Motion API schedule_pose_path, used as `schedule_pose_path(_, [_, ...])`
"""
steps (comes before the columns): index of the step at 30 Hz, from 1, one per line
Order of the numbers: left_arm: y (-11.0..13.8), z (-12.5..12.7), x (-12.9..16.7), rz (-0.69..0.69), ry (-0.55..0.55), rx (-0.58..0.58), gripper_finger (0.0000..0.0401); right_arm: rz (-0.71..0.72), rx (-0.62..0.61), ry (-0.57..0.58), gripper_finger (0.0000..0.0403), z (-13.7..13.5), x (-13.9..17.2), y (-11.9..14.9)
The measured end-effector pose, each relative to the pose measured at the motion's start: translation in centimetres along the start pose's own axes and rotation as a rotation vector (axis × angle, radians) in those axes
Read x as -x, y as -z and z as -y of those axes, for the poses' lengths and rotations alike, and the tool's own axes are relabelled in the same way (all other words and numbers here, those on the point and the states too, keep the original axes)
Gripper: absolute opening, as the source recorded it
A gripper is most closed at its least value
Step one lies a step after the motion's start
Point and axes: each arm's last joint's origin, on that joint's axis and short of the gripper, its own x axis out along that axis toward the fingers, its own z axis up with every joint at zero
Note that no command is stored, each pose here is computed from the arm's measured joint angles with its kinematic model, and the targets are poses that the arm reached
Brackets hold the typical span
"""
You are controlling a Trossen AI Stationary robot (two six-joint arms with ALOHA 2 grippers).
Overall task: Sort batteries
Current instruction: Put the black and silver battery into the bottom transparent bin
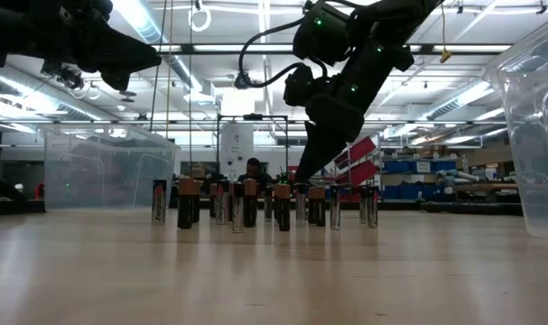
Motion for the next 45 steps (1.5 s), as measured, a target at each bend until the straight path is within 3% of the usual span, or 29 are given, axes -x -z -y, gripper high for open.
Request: schedule_pose_path(45, [0.26, -0.01, 0.01, -0.027, 0.0, -0.004, 0.0106, -0.018, -0.036, 0.007, 0.0188, 0.18, -0.01, 0.16])
